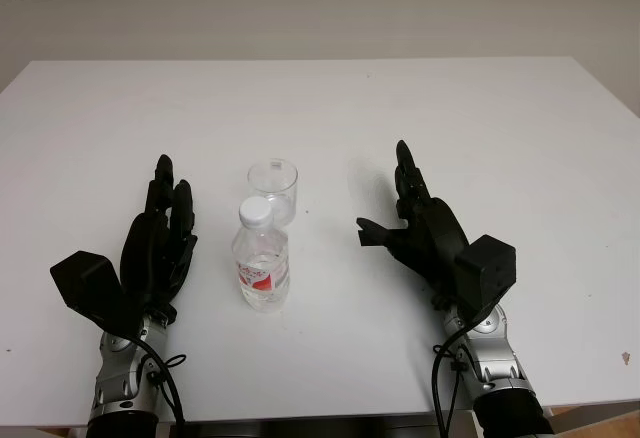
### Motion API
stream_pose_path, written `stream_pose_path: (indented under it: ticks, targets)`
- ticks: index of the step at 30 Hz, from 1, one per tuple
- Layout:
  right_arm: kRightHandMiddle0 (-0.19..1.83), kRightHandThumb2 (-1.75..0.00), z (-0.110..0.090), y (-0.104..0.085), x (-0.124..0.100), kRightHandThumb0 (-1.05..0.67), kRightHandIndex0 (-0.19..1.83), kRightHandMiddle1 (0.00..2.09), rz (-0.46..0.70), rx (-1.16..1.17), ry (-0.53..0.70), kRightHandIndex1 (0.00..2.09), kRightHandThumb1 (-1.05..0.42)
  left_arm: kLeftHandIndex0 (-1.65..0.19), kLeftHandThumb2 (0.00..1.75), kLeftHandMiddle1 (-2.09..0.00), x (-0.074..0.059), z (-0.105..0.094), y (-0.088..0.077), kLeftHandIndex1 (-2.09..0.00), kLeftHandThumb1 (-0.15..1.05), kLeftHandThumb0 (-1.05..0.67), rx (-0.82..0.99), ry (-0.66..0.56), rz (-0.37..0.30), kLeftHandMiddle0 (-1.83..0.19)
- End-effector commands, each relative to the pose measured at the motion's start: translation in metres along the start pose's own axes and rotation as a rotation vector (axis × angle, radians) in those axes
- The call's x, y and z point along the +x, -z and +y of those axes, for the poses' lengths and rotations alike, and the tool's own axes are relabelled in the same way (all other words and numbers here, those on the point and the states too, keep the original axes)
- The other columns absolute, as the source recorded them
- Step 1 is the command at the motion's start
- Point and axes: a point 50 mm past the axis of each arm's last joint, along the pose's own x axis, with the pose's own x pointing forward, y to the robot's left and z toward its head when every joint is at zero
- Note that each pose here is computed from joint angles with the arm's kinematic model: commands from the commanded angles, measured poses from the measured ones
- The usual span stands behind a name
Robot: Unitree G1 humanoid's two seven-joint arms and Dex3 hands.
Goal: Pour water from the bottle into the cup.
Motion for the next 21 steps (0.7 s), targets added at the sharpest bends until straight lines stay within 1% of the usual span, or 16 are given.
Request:
stream_pose_path:
  ticks: [1,5,10,13,17,19,21]
  targets:
    - [-0.19,-0.05,-0.001,-0.004,0.001,-0.94,-0.19,0.0,-0.02,-0.004,0.0,0.0,-0.95,0.17,0.5,-0.05,-0.011,0.004,0.015,-0.05,1.05,-0.74,-0.009,-0.024,0.065,0.19]
    - [-0.19,-0.05,0.0,-0.003,0.002,-0.96,-0.19,0.0,-0.014,-0.01,-0.003,0.0,-0.95,0.18,0.51,-0.05,-0.01,0.003,0.015,-0.05,1.05,-0.74,0.001,-0.019,0.069,0.19]
    - [-0.19,-0.06,0.0,-0.002,0.003,-0.96,-0.19,0.0,-0.008,-0.018,0.001,0.0,-0.95,0.17,0.51,-0.05,-0.005,0.002,0.015,-0.05,1.05,-0.75,-0.007,-0.017,0.072,0.19]
    - [-0.19,-0.05,0.002,-0.004,0.001,-0.94,-0.19,0.0,-0.016,0.03,-0.014,0.0,-0.94,0.17,0.5,-0.05,-0.004,0.002,0.016,-0.05,1.05,-0.75,-0.009,-0.02,0.07,0.19]
    - [-0.19,-0.04,0.003,-0.019,-0.009,-0.89,-0.19,0.0,-0.06,0.086,-0.065,0.0,-0.91,0.19,0.51,-0.03,-0.005,0.002,0.014,-0.05,1.05,-0.74,-0.012,-0.012,0.06,0.19]
    - [-0.19,-0.04,0.005,-0.032,-0.014,-0.9,-0.19,0.0,-0.1,0.096,-0.099,0.0,-0.9,0.19,0.52,-0.02,-0.005,0.002,0.014,-0.04,1.05,-0.74,-0.006,-0.01,0.058,0.19]
    - [-0.19,-0.04,0.007,-0.048,-0.023,-0.9,-0.19,0.0,-0.154,0.082,-0.153,0.0,-0.88,0.18,0.52,-0.02,-0.005,0.002,0.013,-0.05,1.05,-0.74,0.0,-0.013,0.057,0.18]
